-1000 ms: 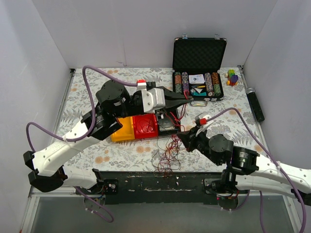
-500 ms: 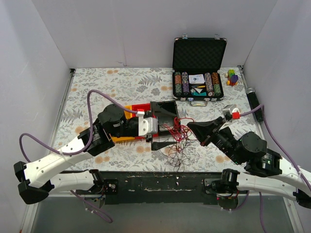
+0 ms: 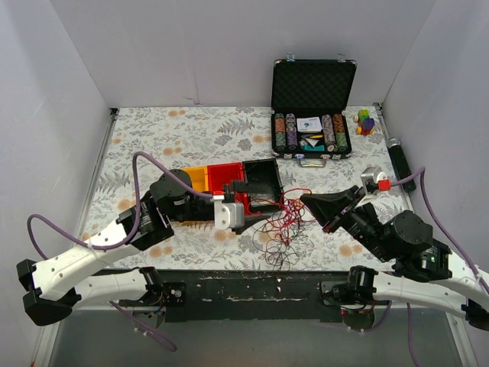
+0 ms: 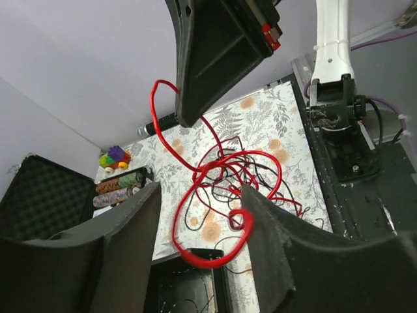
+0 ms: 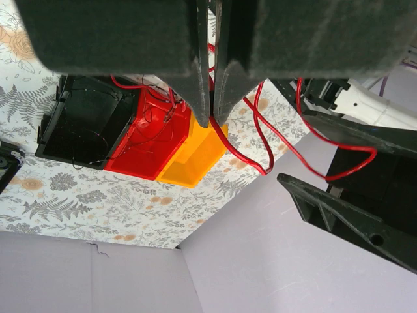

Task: Untangle the cables
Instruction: Untie the cable.

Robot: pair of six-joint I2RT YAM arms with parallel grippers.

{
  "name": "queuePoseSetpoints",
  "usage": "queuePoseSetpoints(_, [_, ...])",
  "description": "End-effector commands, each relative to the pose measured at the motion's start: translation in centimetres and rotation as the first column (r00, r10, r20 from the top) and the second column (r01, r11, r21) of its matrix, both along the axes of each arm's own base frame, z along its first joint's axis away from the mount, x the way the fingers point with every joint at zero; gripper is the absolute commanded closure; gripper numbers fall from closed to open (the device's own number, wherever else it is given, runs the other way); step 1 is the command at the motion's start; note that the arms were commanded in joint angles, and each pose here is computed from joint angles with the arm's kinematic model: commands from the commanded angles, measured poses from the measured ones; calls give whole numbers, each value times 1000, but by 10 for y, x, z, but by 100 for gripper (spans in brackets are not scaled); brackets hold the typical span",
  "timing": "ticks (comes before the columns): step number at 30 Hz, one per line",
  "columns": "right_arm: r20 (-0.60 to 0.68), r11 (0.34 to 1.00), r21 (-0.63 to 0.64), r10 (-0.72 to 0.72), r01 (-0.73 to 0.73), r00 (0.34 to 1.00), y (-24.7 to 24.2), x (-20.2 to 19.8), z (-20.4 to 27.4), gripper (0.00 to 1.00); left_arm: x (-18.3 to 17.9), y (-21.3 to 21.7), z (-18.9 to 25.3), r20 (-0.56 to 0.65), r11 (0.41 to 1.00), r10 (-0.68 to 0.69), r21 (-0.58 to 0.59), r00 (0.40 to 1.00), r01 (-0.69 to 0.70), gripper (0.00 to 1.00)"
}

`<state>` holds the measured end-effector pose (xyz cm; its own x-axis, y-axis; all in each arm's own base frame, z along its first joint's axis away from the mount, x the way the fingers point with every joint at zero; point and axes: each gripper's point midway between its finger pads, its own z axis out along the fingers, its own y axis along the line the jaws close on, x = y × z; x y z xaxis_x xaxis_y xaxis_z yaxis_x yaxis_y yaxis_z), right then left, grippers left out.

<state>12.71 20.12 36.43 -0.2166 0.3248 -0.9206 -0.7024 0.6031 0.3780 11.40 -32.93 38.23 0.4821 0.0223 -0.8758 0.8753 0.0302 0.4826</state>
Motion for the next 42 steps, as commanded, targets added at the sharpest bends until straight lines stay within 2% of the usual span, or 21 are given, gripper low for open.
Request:
queuePoseSetpoints(1, [49,995,87,37,-41,998,-5,-8,28,99,-5,3,-13,42,999,-29,35,999,27,58])
queuePoseSetpoints(2, [59,995,88,47,-52,997,-5,-10,29,99,1,4,-20,59,999,-6,47,998,3,65])
queuePoseSetpoints(3, [67,993,95,57,-63,996,-6,-12,32,99,7,4,-26,82,998,20,61,996,-26,67])
queuePoseSetpoints(6, [77,990,117,65,-74,995,-12,-16,38,99,26,9,-51,165,988,83,113,983,-103,67])
queuePoseSetpoints(8, [85,987,138,65,-76,994,-18,-18,43,99,33,13,-71,201,977,99,164,975,-133,62])
queuePoseSetpoints(9, [92,985,148,70,-83,993,-20,-19,45,99,37,14,-75,201,975,114,168,973,-149,58])
queuePoseSetpoints(10, [98,984,157,73,-87,993,-22,-21,47,99,41,16,-78,198,973,123,169,972,-158,48])
queuePoseSetpoints(11, [104,981,167,77,-94,992,-25,-22,49,99,44,16,-80,194,973,132,163,972,-164,30])
queuePoseSetpoints(12, [110,981,166,85,-102,990,-25,-24,50,99,47,16,-81,190,972,145,156,971,-175,20])
queuePoseSetpoints(16, [120,977,178,93,-114,988,-32,-28,54,99,63,16,-70,134,969,207,112,969,-222,9])
queuePoseSetpoints(21, [127,971,201,104,-128,986,-36,-31,56,99,75,14,-58,16,969,234,80,972,-234,8])
queuePoseSetpoints(24, [126,971,191,122,-144,985,-33,-33,54,99,59,10,-42,-21,990,130,66,991,-128,7])
queuePoseSetpoints(26, [126,971,185,133,-155,983,-32,-35,53,99,43,9,-36,31,997,27,74,999,-30,6])
queuePoseSetpoints(28, [129,969,187,138,-161,982,-33,-36,55,99,39,10,-37,162,994,-27,106,986,10,6])
queuePoseSetpoints(31, [143,964,191,157,-183,977,-33,-41,59,99,63,16,-26,318,991,76,83,945,-107,6])
queuePoseSetpoints(34, [159,958,193,182,-211,970,-35,-46,64,99,83,25,-5,367,984,150,38,918,-175,5])
queuePoseSetpoints(36, [154,960,189,177,-205,972,-38,-46,64,99,87,30,20,326,979,200,-43,924,-197,2])
queuePoseSetpoints(38, [148,964,190,159,-186,976,-43,-44,64,99,78,32,45,240,984,175,-78,955,-160,2])
queuePoseSetpoints(39, [145,965,193,149,-175,978,-45,-42,63,99,68,30,58,201,991,126,-79,971,-112,2])
queuePoseSetpoints(40, [137,969,191,131,-156,982,-48,-40,62,99,54,28,66,101,996,63,-65,993,-56,2])
queuePoseSetpoints(42, [133,973,179,124,-147,983,-50,-39,61,99,25,28,87,0,995,-64,-75,998,64,2])
